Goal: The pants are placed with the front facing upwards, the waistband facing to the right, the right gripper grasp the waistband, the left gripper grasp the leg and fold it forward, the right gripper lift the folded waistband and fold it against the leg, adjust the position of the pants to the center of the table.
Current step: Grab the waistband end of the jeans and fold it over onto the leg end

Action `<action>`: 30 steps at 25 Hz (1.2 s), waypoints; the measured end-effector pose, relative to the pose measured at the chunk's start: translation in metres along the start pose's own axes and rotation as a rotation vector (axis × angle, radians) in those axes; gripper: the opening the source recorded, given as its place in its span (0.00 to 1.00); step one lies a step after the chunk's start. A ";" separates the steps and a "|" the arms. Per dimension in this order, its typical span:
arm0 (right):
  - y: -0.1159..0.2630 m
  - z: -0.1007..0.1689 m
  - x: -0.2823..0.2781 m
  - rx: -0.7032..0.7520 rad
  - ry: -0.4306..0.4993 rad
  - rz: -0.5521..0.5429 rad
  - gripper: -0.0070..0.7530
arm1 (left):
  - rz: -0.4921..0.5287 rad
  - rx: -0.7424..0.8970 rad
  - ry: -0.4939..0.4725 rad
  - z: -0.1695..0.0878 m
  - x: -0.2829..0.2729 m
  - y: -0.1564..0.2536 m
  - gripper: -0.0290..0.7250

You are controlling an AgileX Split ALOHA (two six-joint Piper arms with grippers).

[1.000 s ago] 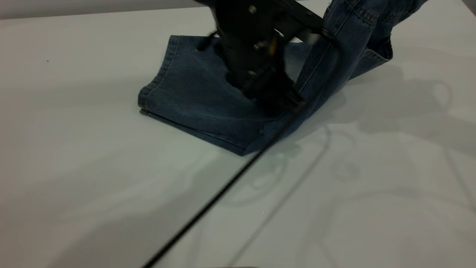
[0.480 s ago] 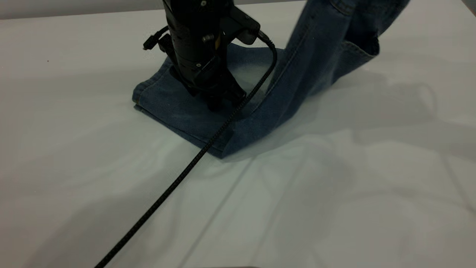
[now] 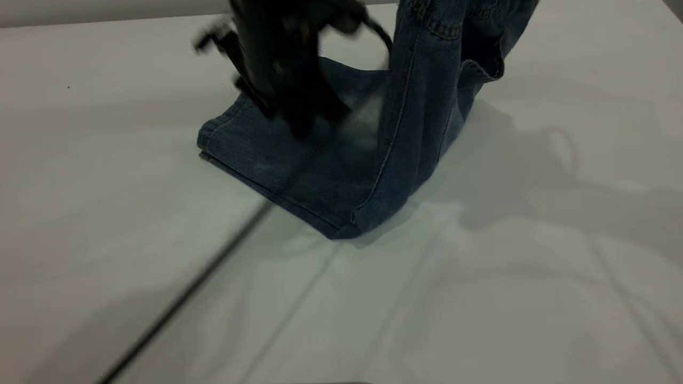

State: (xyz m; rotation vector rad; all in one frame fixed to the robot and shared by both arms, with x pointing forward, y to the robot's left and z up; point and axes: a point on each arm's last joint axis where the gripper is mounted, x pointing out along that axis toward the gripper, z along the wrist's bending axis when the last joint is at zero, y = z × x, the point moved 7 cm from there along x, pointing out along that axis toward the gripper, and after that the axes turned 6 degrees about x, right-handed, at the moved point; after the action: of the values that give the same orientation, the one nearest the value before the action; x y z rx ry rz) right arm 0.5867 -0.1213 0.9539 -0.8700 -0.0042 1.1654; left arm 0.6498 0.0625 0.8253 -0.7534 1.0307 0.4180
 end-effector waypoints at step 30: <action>0.035 0.017 0.163 -0.283 0.070 0.159 0.06 | -0.456 -0.321 -0.283 0.164 -0.288 -0.007 0.51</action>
State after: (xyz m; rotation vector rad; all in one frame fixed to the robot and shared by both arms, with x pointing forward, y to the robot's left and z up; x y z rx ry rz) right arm 0.6223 0.0230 0.8766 -1.1779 -0.0447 1.3015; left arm 0.6197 0.1857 1.1311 -1.1494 0.5071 0.2853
